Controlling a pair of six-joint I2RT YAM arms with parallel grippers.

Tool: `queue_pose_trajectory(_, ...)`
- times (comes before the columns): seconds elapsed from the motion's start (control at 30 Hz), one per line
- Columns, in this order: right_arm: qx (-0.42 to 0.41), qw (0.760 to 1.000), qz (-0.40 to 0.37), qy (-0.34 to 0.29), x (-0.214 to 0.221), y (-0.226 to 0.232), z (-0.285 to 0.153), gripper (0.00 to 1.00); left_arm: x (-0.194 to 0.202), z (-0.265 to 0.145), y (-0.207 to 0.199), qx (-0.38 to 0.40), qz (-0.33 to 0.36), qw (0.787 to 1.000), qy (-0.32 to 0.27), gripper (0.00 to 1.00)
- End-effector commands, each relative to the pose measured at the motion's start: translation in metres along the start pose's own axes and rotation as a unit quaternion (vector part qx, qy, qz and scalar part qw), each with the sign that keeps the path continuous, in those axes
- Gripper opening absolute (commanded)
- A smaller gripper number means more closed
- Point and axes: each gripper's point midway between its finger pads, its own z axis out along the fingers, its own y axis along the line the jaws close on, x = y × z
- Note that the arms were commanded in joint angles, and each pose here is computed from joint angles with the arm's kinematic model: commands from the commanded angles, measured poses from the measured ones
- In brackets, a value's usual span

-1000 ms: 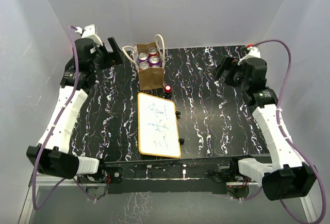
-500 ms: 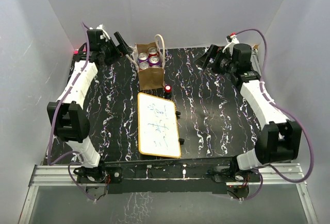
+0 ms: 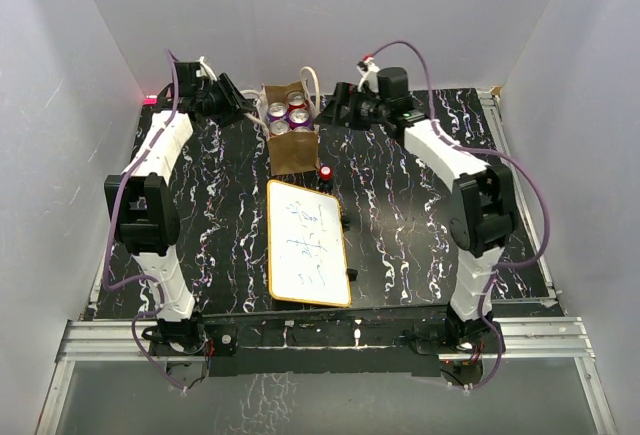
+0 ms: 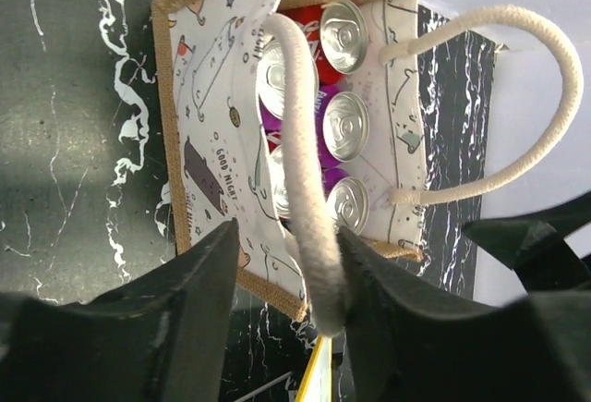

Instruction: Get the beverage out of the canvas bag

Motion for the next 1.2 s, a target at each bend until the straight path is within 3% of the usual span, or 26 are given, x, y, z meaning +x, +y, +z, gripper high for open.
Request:
queue_pose_trajectory(0.0, 0.040, 0.996, -0.064, -0.049, -0.033, 0.013, 0.027, 0.94, 0.003, -0.013, -0.016, 0.040, 0.040, 0.998, 0.006, 0.39)
queue_pose_trajectory(0.27, 0.153, 0.985, -0.084, -0.018, -0.013, -0.011, 0.069, 0.93, 0.028, -0.004, 0.010, 0.017, 0.064, 0.997, 0.043, 0.14)
queue_pose_trajectory(0.43, 0.177, 0.979, -0.104, -0.001, 0.014, -0.009, 0.073, 0.92, 0.041, -0.001, 0.012, 0.031, 0.057, 0.996, 0.054, 0.12)
queue_pose_trajectory(0.53, 0.176, 0.979, -0.102, 0.003, 0.023, -0.008, 0.072, 0.89, 0.050, 0.002, 0.009, 0.051, 0.040, 0.996, 0.066, 0.17)
queue_pose_trajectory(0.67, 0.183, 0.978, -0.103, 0.009, 0.034, -0.012, 0.069, 0.85, 0.069, 0.005, -0.008, 0.082, 0.047, 0.992, 0.089, 0.42)
queue_pose_trajectory(0.87, 0.183, 0.978, -0.096, 0.024, 0.049, -0.020, 0.072, 0.82, 0.083, 0.003, -0.026, 0.081, 0.087, 0.989, 0.088, 0.67)
queue_pose_trajectory(1.17, 0.186, 0.978, -0.091, 0.034, 0.066, -0.028, 0.069, 0.76, 0.087, 0.013, -0.022, 0.063, 0.080, 0.990, 0.101, 0.73)
